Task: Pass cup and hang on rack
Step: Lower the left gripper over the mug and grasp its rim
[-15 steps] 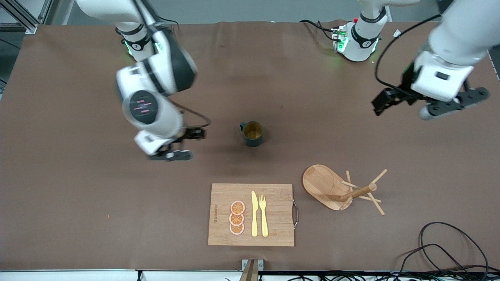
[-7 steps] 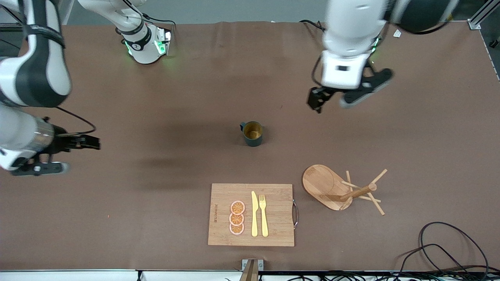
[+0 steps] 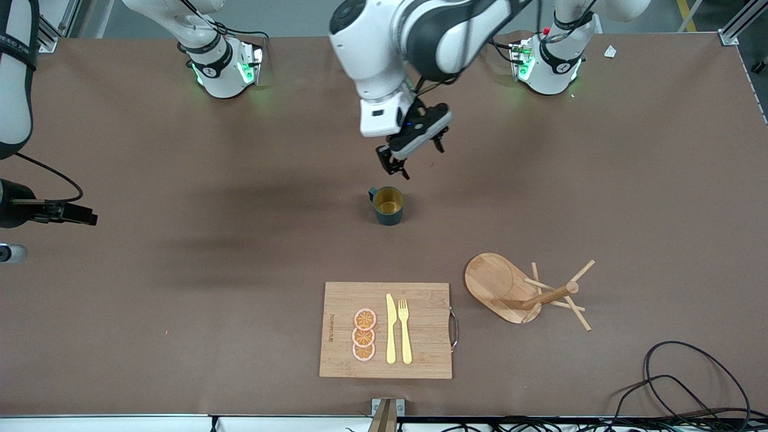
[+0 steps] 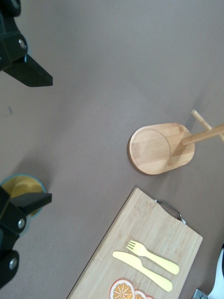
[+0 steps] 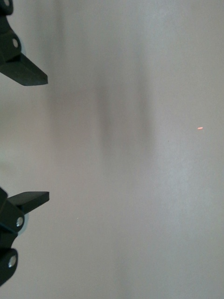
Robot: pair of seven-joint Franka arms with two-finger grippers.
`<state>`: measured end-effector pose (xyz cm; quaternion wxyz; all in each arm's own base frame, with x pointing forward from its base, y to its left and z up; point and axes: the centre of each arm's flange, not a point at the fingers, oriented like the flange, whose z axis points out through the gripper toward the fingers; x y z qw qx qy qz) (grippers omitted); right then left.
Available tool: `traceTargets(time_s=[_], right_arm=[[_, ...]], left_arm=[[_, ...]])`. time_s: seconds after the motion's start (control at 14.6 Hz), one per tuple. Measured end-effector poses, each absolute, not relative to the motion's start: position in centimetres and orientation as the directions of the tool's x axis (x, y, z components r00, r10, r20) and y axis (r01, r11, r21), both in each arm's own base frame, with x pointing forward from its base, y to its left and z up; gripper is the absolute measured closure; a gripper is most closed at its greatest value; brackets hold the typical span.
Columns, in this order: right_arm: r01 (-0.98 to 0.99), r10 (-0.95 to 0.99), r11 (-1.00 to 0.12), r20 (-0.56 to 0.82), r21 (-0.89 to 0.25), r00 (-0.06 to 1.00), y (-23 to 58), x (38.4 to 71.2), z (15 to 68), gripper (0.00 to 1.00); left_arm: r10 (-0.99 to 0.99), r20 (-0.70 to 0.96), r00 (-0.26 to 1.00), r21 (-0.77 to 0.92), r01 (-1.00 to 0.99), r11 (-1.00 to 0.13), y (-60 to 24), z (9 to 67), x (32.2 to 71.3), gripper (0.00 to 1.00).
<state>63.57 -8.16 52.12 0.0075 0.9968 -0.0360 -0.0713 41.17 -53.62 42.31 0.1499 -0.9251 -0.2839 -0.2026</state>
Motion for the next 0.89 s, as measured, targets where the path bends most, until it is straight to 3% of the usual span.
traceTargets(time_s=[0.41,0.89], right_arm=[[-0.05,-0.052,-0.999,-0.128,0.014,0.99,-6.9,63.8,53.1,0.0],[-0.028,-0.03,-1.0,-0.176,0.01,0.984,-5.4,63.3,52.9,0.0]], left_arm=[[0.391,0.635,0.666,-0.16,0.608,-0.777,-60.0,29.1,35.2,0.0],[0.312,0.742,0.593,-0.133,0.587,-0.799,-63.5,22.2,31.4,0.0]])
